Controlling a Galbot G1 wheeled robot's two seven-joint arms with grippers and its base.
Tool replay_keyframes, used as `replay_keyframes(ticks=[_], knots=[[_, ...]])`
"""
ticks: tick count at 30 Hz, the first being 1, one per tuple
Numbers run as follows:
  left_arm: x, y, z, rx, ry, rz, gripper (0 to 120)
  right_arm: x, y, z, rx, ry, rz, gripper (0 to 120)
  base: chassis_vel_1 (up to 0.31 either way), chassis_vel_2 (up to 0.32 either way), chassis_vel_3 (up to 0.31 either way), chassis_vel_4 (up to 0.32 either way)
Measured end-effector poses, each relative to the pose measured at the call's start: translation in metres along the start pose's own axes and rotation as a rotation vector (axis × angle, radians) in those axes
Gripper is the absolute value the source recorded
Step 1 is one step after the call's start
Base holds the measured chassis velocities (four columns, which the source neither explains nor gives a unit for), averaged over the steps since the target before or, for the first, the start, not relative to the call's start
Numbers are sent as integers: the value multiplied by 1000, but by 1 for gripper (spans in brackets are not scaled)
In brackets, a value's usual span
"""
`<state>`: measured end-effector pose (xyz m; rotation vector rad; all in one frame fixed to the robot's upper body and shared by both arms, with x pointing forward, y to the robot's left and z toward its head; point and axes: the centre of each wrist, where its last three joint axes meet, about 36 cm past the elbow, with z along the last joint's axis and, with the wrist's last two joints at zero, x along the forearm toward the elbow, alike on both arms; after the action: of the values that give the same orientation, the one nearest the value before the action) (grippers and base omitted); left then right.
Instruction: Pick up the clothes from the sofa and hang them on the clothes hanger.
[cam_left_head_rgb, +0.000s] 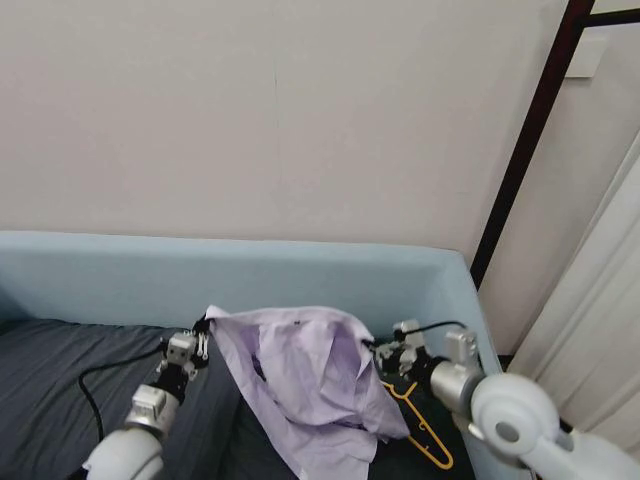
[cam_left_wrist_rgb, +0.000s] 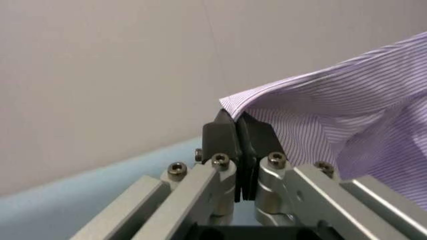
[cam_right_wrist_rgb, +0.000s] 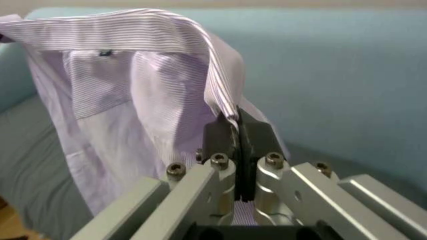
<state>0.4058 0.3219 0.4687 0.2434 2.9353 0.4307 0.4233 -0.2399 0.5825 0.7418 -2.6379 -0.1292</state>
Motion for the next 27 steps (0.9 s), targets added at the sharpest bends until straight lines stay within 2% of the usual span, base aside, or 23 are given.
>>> replay_keyframes(ticks=[3,4,8,9,13,18,23,27], knots=[[-22,23,-45,-30,-34,21,0,14,-10,-35,28,-63,2,0,0,0,0,0],[-22,23,-45,-30,-34,21,0,14,-10,-35,28,-63,2,0,0,0,0,0],[-46,60,-97,-103,-83,33,0,29,-25,-94,100,-129,10,0,0,0,0,0],[-46,60,-97,-103,-83,33,0,29,-25,-94,100,-129,10,0,0,0,0,0],[-48,76,-133,-110,-92,19,0,27,-8,-147,150,-204,-49,0,0,0,0,0],[-53,83,-154,-106,-84,-17,0,6,10,-178,189,-231,-88,0,0,0,0,0],[-63,93,-151,-100,-51,-65,0,-23,0,-201,185,-247,-54,0,0,0,0,0],[-59,92,-148,-75,-27,-69,0,-30,-9,-198,168,-240,-33,0,0,0,0,0]])
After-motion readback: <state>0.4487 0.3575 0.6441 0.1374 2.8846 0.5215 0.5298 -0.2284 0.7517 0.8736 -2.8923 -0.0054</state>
